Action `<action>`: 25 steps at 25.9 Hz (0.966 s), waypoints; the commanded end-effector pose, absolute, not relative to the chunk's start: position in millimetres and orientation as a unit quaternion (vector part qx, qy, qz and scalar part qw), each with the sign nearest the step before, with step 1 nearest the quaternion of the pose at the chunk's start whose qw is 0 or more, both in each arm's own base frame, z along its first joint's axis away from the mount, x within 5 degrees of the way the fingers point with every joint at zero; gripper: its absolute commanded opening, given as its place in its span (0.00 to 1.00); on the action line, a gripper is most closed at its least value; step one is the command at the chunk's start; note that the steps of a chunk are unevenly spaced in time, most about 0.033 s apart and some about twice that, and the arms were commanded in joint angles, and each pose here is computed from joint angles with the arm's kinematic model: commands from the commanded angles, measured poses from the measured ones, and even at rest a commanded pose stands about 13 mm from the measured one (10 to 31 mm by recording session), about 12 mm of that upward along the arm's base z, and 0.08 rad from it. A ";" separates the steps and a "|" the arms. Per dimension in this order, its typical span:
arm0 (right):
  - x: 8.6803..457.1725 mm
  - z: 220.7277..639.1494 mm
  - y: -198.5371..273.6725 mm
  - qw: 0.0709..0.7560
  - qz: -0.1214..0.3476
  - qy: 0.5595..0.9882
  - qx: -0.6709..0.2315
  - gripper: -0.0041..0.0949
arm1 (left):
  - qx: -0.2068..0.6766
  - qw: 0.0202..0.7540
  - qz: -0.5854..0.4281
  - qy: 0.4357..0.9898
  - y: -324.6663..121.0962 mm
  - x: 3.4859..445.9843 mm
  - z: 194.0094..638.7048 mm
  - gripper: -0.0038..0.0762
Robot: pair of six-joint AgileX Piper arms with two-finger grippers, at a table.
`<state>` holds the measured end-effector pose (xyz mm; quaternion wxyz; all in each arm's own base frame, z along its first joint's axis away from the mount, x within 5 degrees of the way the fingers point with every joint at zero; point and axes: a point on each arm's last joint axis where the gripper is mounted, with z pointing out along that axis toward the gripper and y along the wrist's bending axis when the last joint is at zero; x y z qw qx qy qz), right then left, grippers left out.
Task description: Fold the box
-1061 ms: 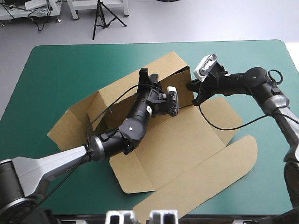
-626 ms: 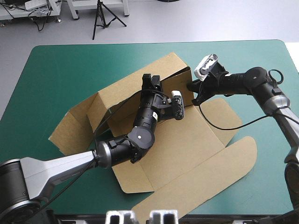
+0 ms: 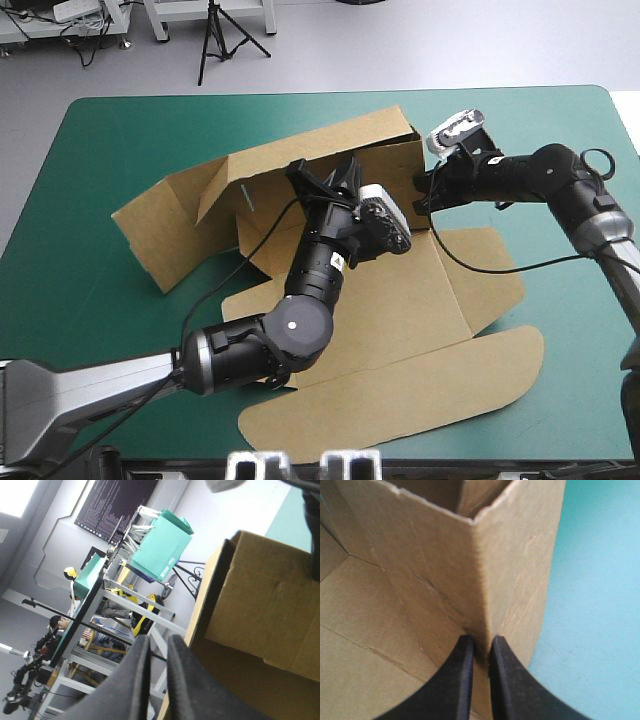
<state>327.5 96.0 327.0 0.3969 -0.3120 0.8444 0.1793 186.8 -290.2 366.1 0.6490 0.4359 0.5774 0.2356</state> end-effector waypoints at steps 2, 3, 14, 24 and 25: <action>303.9 375.1 87.5 0.449 0.175 0.840 -0.249 0.03 | 0.322 0.726 0.192 0.576 -248.7 176.1 429.1 0.04; 298.5 378.4 86.7 0.443 0.180 0.845 -0.239 0.03 | 0.305 0.729 0.188 0.583 -236.7 176.5 437.3 0.04; 265.9 375.6 80.1 0.310 0.207 0.914 -0.160 0.03 | 0.122 0.704 0.144 0.684 -102.1 190.6 479.5 0.04; 275.7 356.2 70.0 0.256 0.149 0.948 -0.113 0.03 | 0.089 0.587 0.176 0.785 -43.3 202.3 459.5 0.04; 280.2 351.5 70.3 0.251 0.146 0.950 -0.113 0.03 | 0.089 0.581 0.176 0.790 -40.3 203.2 458.1 0.04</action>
